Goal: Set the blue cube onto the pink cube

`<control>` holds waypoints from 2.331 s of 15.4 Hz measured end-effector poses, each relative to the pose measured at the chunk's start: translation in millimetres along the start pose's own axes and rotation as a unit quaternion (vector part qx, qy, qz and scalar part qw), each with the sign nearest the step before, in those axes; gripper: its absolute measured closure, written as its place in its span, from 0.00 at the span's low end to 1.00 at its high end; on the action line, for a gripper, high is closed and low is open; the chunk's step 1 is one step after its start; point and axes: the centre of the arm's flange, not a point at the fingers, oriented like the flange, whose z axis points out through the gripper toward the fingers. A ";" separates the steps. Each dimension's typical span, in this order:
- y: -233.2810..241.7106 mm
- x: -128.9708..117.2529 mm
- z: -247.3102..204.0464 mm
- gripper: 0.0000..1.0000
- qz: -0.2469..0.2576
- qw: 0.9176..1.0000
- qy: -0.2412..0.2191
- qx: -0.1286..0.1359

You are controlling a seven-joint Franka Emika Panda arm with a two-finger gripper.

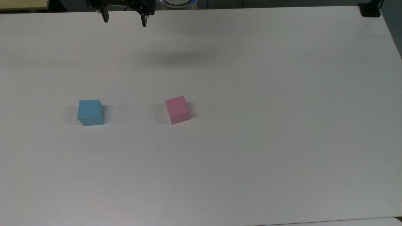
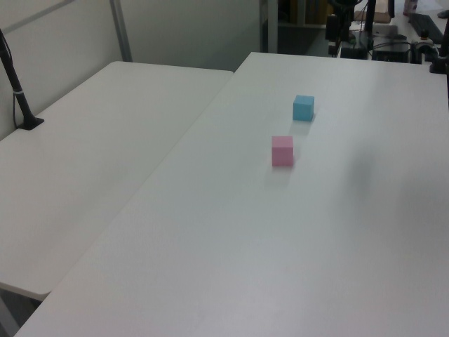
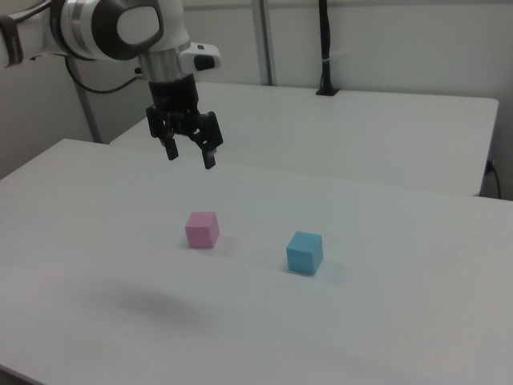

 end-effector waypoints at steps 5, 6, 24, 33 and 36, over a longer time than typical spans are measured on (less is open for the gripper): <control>5.3 -0.3 0.3 0.00 0.004 1.000 0.000 -0.001; 6.2 -0.3 0.4 0.00 0.005 1.000 0.000 -0.001; 3.8 -0.3 1.8 0.00 0.003 1.000 -0.002 -0.001; -5.5 0.2 2.5 0.00 -0.005 1.000 -0.003 -0.001; -0.6 3.1 1.6 0.00 -0.001 1.000 0.009 -0.002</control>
